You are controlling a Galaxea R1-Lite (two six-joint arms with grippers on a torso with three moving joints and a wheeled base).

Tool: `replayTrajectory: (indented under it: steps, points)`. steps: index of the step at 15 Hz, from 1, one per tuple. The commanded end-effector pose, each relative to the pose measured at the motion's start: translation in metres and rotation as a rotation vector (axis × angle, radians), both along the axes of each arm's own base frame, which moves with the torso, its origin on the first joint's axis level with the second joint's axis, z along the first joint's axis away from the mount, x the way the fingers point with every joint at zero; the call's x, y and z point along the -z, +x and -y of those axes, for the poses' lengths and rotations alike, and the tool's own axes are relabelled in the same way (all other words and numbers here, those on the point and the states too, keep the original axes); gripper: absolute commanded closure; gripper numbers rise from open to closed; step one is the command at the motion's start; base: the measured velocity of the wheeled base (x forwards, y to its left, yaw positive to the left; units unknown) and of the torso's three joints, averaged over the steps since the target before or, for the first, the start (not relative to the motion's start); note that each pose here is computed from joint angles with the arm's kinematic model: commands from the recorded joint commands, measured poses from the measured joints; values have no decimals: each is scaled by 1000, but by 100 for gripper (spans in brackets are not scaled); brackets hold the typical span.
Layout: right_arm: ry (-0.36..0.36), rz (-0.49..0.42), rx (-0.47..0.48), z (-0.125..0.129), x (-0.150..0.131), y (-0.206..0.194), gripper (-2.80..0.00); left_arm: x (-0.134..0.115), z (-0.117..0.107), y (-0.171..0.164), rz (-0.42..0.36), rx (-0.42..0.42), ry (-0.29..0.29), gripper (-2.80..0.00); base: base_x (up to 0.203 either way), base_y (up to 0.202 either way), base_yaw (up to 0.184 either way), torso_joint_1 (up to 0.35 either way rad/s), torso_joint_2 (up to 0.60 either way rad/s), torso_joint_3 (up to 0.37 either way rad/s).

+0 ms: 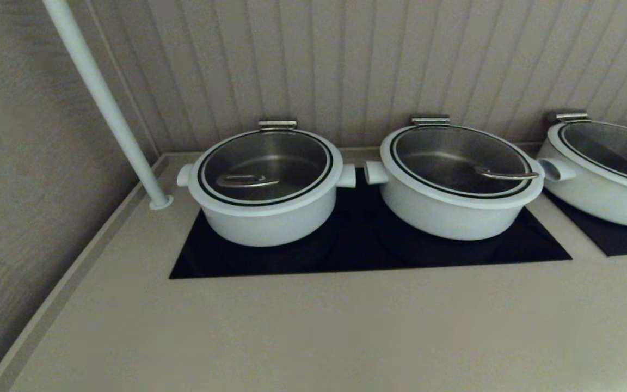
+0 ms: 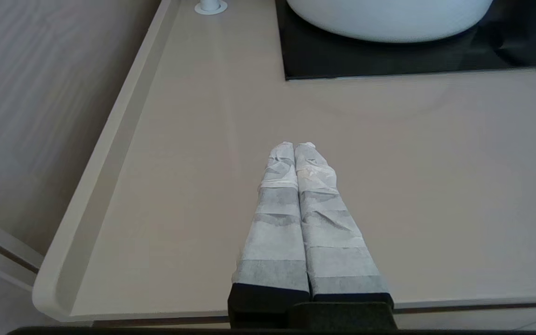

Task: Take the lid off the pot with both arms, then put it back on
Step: Open the food pot lid a small opening with the left arm

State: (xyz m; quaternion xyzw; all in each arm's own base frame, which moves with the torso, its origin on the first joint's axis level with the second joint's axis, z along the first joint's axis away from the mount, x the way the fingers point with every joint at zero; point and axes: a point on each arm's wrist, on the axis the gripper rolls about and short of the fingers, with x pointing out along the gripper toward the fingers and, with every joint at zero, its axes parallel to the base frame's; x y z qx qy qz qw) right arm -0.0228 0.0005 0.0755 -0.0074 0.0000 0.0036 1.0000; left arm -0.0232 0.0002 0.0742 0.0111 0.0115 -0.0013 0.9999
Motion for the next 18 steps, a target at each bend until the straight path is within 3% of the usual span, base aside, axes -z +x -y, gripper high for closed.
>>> replayTrajectory:
  steps: [1, 7, 12, 18]
  points:
    - [0, -2, 0, 0, 0, 0, 0, 0, 0, 0, -1, 0, 19, 0, 0, 0, 0, 0, 0, 0]
    - [0, -2, 0, 0, 0, 0, 0, -9, 1, -2, 41, 49, 74, 0, 0, 0, 0, 0, 0, 0]
    - [0, -2, 0, 0, 0, 0, 0, -46, 5, -13, 143, 232, 86, 0, 0, 0, 0, 0, 0, 0]
    - [0, -2, 0, 0, 0, 0, 0, -86, 6, 3, 76, 287, 79, 0, 0, 0, 0, 0, 0, 0]
